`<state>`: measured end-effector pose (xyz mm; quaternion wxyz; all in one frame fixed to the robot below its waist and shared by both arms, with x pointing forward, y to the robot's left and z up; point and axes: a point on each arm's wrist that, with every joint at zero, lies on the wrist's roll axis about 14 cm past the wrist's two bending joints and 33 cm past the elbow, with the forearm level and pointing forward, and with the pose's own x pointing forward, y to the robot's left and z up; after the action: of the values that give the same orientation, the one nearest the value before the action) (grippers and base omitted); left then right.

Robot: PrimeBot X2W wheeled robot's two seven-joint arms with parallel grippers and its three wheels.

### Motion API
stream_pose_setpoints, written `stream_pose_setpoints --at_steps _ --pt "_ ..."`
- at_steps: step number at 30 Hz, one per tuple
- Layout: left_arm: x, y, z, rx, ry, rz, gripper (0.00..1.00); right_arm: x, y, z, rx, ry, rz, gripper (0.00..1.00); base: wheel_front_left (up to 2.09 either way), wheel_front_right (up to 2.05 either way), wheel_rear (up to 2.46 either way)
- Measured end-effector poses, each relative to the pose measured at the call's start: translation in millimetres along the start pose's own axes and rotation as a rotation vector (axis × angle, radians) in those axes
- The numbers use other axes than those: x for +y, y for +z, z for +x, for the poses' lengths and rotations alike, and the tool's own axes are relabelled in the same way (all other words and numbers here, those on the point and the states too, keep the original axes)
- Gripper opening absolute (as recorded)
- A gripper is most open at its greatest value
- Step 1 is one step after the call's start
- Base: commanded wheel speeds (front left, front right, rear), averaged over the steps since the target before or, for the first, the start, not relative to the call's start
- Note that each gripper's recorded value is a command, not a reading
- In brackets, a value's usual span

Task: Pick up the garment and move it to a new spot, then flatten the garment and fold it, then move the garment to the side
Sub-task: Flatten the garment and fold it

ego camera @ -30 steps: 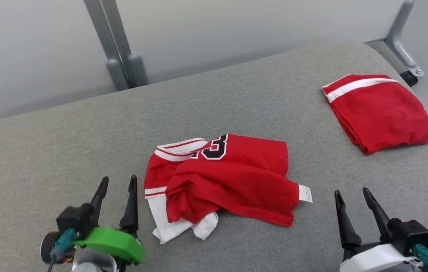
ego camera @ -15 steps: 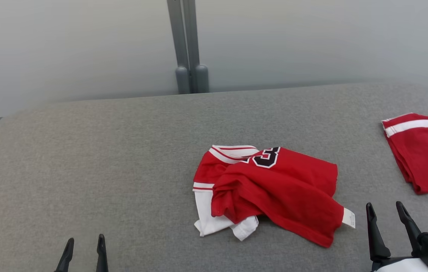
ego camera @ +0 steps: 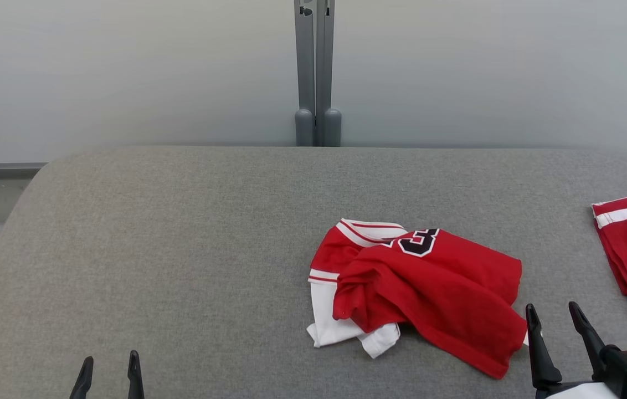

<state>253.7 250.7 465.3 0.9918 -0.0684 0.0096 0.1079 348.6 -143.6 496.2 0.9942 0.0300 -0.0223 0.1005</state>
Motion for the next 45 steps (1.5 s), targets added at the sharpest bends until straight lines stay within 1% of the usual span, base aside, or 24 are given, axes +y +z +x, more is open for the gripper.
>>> stream_pose_setpoints --at_steps 24,28,31,34,38,40,42,44,45 --pt "-7 0 9 0.002 -0.028 0.005 1.00 -3 -2 -3 0.004 -0.012 0.002 1.00 0.00 0.00 0.00" --pt "-17 5 16 -0.012 -0.060 0.008 1.00 -9 0 -5 0.000 -0.027 -0.001 1.00 0.00 0.00 0.00" --pt "-39 13 24 -0.038 -0.124 0.002 1.00 -14 0 -8 -0.001 -0.045 -0.003 1.00 0.00 0.00 0.00" --pt "-72 22 33 -0.065 -0.220 -0.026 1.00 -20 1 -10 -0.004 -0.063 -0.006 1.00 0.00 0.00 0.00" --pt "-143 23 37 -0.057 -0.425 -0.089 1.00 -26 2 -14 -0.005 -0.086 -0.005 1.00 0.00 0.00 0.00" --pt "-183 25 34 -0.044 -0.542 -0.152 1.00 -30 2 -15 -0.007 -0.100 -0.004 1.00 0.00 0.00 0.00" --pt "-213 24 32 -0.017 -0.629 -0.208 1.00 -33 0 -18 -0.002 -0.113 -0.002 1.00 0.00 0.00 0.00" --pt "-241 15 26 0.032 -0.719 -0.221 1.00 -37 -1 -20 0.001 -0.127 -0.001 1.00 0.00 0.00 0.00" --pt "-249 11 25 0.057 -0.738 -0.245 1.00 -39 0 -21 0.000 -0.134 0.000 1.00 0.00 0.00 0.00"
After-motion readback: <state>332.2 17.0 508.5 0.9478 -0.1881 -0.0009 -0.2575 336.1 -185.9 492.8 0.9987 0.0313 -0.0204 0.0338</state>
